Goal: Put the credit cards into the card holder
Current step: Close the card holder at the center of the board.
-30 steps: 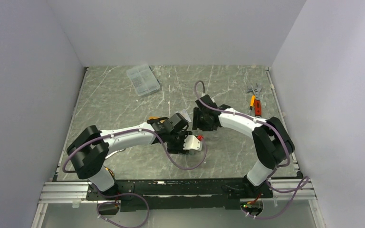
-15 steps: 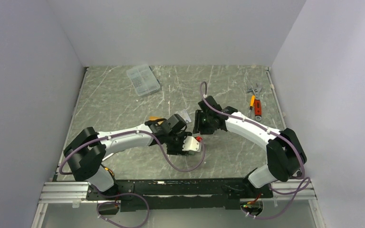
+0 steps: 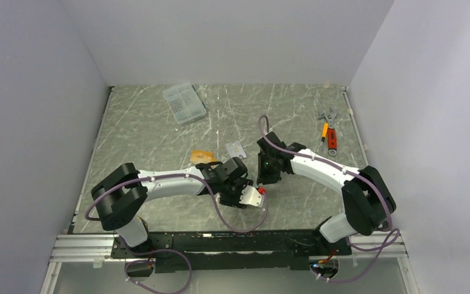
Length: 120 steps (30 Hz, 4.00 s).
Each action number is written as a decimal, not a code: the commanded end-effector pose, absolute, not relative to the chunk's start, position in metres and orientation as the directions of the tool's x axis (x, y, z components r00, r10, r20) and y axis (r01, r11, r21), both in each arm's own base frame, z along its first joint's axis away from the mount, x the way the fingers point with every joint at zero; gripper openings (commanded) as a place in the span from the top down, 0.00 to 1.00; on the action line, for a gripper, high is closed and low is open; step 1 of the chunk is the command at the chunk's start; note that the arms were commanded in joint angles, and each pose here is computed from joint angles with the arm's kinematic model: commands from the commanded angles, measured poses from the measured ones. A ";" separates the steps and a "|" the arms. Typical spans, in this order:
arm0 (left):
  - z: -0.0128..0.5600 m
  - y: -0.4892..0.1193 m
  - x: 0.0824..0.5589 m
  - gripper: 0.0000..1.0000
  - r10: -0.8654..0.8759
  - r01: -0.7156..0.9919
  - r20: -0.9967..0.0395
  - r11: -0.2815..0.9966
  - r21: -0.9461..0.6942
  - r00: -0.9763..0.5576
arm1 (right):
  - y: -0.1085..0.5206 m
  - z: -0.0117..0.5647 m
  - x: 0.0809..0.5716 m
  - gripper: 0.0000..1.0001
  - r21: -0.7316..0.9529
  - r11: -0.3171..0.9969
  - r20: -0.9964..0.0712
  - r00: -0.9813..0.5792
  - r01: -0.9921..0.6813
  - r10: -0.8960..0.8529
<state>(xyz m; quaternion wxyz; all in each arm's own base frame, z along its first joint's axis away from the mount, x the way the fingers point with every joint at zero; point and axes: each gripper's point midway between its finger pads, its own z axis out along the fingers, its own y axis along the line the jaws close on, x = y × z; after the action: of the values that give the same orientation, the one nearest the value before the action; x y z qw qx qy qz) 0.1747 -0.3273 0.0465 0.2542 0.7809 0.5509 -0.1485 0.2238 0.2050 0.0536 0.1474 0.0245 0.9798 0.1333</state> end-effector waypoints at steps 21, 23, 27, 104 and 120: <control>0.029 -0.324 0.174 0.60 0.785 0.919 -0.478 -0.323 0.226 0.394 | 0.212 0.050 0.229 0.83 0.297 0.955 -0.286 -0.953 0.008 0.097; 0.029 -0.323 0.173 0.61 0.786 0.919 -0.477 -0.326 0.220 0.393 | 0.213 0.049 0.229 0.82 0.295 0.955 -0.284 -0.955 0.001 0.089; 0.027 -0.322 0.173 0.62 0.789 0.920 -0.473 -0.327 0.217 0.392 | 0.212 0.052 0.231 0.98 0.295 0.955 -0.298 -0.950 0.006 0.098; 0.067 -0.300 0.167 0.66 0.755 0.933 -0.548 -0.291 0.211 0.359 | 0.272 0.038 0.235 0.74 0.214 0.968 -0.245 -0.966 -0.131 -0.077; 0.055 -0.303 0.166 0.66 0.760 0.936 -0.547 -0.297 0.188 0.350 | 0.273 0.064 0.245 0.85 0.190 0.972 -0.309 -0.948 -0.137 -0.073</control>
<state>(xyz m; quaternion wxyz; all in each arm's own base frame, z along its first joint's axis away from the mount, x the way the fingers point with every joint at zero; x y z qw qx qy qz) 0.1721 -0.3010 0.0585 0.2498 0.7871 0.5406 -0.1608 0.2339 0.2678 0.0375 0.1169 -0.0521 0.9866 0.1007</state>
